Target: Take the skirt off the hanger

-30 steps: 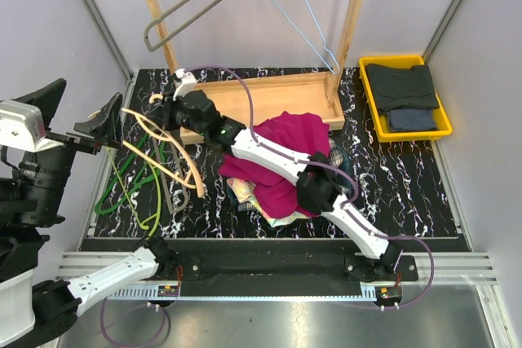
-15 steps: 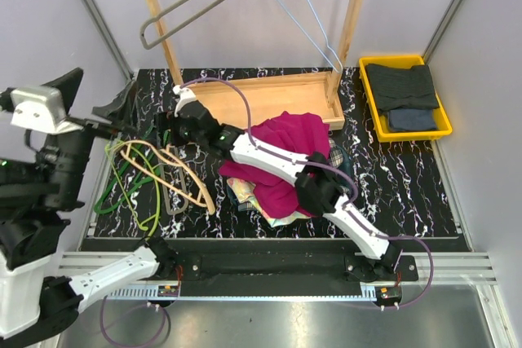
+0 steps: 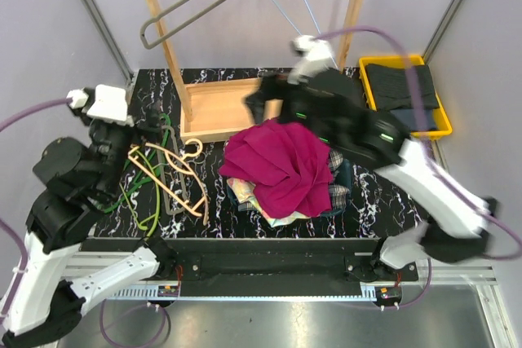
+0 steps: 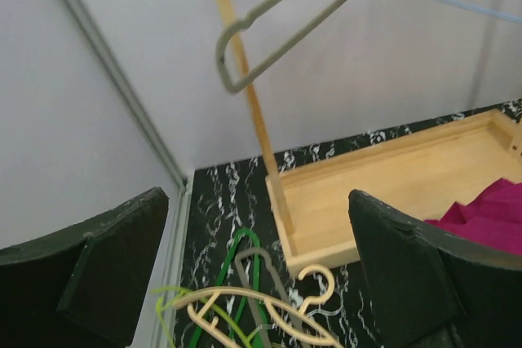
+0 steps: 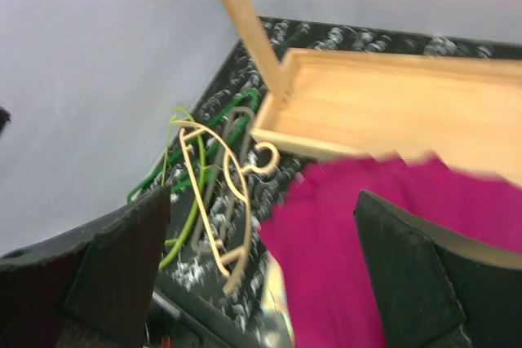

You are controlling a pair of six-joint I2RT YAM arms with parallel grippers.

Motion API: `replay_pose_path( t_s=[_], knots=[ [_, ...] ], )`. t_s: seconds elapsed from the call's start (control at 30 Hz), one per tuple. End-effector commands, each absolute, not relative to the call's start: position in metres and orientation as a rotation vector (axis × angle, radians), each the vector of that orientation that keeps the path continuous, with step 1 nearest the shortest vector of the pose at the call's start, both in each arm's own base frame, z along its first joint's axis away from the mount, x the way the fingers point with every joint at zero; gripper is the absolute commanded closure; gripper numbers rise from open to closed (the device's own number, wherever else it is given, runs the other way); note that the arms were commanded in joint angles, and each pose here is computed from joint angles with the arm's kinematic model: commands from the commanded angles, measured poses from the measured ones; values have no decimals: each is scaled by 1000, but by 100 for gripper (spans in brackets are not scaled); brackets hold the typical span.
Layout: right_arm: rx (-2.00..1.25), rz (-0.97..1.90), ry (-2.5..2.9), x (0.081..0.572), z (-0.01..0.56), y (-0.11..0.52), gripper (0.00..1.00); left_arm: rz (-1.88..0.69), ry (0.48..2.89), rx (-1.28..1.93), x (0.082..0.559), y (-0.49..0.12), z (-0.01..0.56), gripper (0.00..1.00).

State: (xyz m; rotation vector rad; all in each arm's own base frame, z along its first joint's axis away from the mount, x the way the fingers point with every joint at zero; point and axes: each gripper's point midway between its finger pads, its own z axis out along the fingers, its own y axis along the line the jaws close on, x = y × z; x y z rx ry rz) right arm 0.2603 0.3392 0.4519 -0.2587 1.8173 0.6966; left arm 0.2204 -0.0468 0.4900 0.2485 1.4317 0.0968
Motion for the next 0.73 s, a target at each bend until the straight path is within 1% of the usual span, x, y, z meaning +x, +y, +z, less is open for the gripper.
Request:
replay_pose_path(
  t_s=[0.0, 0.03, 0.07, 0.17, 0.27, 0.7],
  knots=[
    [-101, 562, 1880, 231, 422, 246, 0, 63, 1427, 92, 204, -19, 481, 1],
    [-97, 552, 1897, 225, 410, 236, 0, 66, 1454, 86, 201, -15, 472, 1],
    [-56, 588, 1877, 212, 419, 214, 0, 62, 1472, 74, 200, -13, 468, 1],
    [-22, 607, 1891, 193, 417, 184, 0, 40, 1523, 82, 194, -13, 450, 1],
    [-9, 621, 1909, 183, 417, 171, 0, 53, 1552, 81, 195, -12, 442, 1],
    [-98, 573, 1905, 190, 422, 182, 0, 41, 1541, 101, 206, -22, 454, 1]
  ],
)
